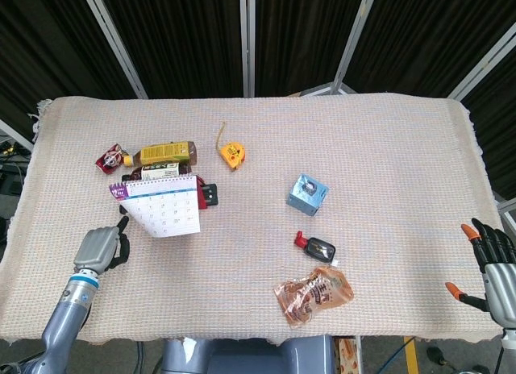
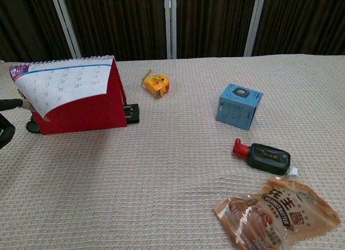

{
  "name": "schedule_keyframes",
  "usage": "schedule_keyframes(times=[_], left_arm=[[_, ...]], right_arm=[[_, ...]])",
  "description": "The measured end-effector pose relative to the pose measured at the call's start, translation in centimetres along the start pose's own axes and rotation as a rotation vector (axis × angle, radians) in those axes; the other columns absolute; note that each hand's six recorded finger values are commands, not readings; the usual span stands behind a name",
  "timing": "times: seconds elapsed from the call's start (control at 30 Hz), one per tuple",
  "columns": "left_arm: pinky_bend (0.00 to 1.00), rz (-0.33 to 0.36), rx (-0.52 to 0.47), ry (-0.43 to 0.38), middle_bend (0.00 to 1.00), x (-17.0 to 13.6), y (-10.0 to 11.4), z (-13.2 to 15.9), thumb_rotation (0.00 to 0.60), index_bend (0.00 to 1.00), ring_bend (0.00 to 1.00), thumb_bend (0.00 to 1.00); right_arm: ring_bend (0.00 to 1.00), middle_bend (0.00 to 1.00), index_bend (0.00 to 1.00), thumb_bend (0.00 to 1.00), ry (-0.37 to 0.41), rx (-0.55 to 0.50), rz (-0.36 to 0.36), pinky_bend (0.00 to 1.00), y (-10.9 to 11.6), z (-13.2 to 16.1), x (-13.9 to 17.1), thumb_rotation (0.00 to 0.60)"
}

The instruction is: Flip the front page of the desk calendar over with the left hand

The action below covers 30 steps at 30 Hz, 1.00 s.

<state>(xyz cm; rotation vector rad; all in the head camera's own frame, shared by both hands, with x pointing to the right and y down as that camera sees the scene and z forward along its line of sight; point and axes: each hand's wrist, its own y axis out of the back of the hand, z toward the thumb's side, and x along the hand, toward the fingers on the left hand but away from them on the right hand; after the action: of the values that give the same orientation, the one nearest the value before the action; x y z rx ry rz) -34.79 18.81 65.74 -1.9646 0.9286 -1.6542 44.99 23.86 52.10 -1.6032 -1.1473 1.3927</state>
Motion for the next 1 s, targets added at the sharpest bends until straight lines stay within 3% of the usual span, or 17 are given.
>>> schedule_keyframes(times=[0.07, 0.2, 0.43, 0.53, 0.67, 0.73, 0.83, 1.0], left_arm=[[0.52, 0.02, -0.003, -0.026, 0.66, -0.1, 0.4, 0.7, 0.6, 0.05, 0.66, 0.75], [0.43, 0.095, -0.021, -0.087, 0.41, -0.5, 1.5, 1.9, 0.6, 0.14, 0.43, 0.73], [0.36, 0.398, -0.033, -0.194, 0.28, -1.1, 6.0, 2.7, 0.6, 0.18, 0.34, 0.7], [0.28, 0.468, 0.009, -0.193, 0.19, -0.5, 7.5, 2.1, 0.6, 0.14, 0.26, 0.67], [0.12, 0.453, 0.071, -0.166, 0.04, 0.8, 8.4, 1.8, 0.6, 0.04, 0.1, 0.52], [0.04, 0.414, 0.109, -0.137, 0.0, 1.6, 8.5, 1.4, 0.6, 0.0, 0.02, 0.36], [0.0, 0.346, 0.148, -0.091, 0.0, 2.7, 8.6, 0.6, 0.6, 0.0, 0.0, 0.21], [0.0, 0.255, 0.179, -0.031, 0.0, 4.0, 8.6, -0.5, 0.6, 0.0, 0.0, 0.12]], right_arm=[[0.0, 0.0, 0.02, 0.06, -0.001, 0.0, 0.002, 0.0, 0.0, 0.0, 0.0, 0.6], [0.0, 0.0, 0.02, 0.06, -0.003, -0.001, 0.002, 0.0, 0.0, -0.1, 0.0, 0.6], [0.0, 0.0, 0.02, 0.06, -0.002, -0.001, 0.003, 0.0, -0.1, 0.0, 0.0, 0.6], [0.0, 0.0, 0.02, 0.06, -0.002, 0.002, 0.006, 0.0, -0.2, 0.0, 0.0, 0.6], [0.0, 0.0, 0.02, 0.06, -0.006, 0.006, 0.009, 0.0, -0.3, -0.1, -0.1, 0.6], [0.0, 0.0, 0.02, 0.06, -0.012, 0.007, 0.01, 0.0, -0.4, -0.2, -0.1, 0.6], [0.0, 0.0, 0.02, 0.06, -0.019, 0.009, 0.013, 0.0, -0.5, -0.4, -0.2, 0.6], [0.0, 0.0, 0.02, 0.06, -0.023, 0.011, 0.015, 0.0, -0.6, -0.6, -0.3, 0.6]])
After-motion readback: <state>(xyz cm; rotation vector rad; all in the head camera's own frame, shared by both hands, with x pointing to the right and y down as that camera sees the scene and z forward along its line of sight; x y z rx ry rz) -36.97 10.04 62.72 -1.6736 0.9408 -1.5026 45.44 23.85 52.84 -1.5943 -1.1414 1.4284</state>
